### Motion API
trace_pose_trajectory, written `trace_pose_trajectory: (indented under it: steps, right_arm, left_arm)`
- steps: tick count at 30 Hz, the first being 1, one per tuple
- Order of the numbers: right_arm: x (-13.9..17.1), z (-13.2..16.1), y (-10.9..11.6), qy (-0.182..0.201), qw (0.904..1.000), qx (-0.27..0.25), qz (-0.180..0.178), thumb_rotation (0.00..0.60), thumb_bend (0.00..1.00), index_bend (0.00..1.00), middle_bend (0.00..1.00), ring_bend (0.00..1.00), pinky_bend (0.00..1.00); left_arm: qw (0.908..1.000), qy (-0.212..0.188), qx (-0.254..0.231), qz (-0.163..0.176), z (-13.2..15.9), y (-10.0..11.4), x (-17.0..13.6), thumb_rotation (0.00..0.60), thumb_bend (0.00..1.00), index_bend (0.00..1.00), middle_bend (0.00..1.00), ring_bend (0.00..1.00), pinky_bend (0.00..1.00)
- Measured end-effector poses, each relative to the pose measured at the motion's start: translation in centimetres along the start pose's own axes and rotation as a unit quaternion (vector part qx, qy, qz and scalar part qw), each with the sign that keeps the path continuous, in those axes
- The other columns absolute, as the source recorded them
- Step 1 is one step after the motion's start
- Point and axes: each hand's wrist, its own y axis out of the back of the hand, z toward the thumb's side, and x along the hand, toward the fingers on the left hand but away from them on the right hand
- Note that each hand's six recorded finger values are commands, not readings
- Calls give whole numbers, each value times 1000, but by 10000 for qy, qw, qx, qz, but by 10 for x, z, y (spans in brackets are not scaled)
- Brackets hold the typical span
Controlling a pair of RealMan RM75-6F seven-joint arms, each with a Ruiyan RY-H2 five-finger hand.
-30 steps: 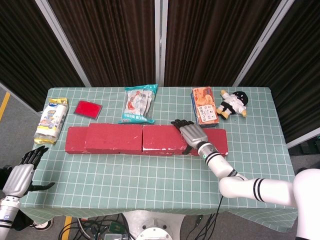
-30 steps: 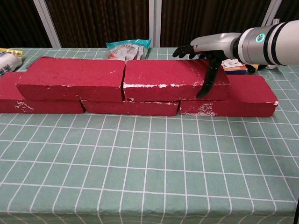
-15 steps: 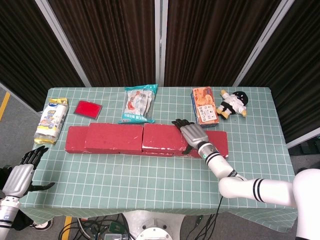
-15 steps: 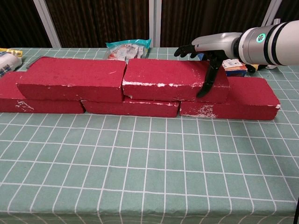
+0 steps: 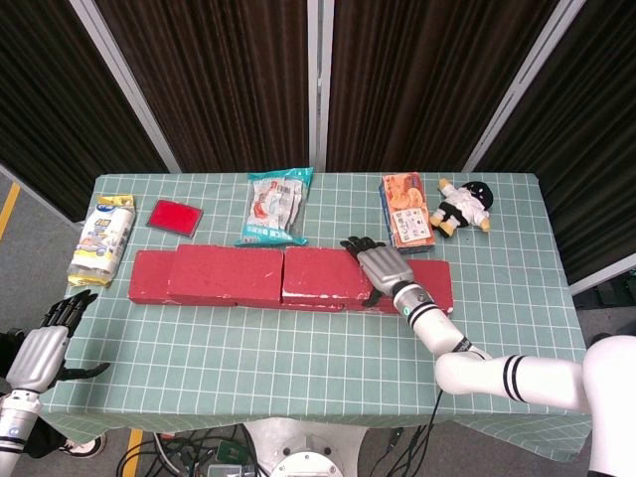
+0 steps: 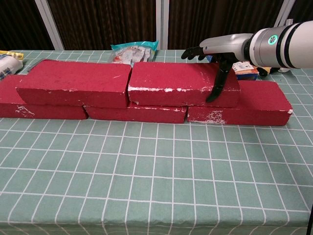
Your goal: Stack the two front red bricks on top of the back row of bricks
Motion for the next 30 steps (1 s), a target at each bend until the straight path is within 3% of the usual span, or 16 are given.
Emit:
trace_pose_trajectory:
  steps: [8, 30]
  right_arm:
    - [1, 0, 1, 20, 10000, -14, -31, 600, 0, 0, 124, 54, 171]
    - [8, -5, 2, 66, 9997, -129, -170, 600, 43, 0, 215, 107, 172]
  left_arm:
    - [10000, -7, 4, -3, 1, 0, 0, 600, 55, 0, 0, 0, 0]
    - [10000, -30, 39, -44, 4, -1, 1, 600, 54, 0, 0, 0, 0]
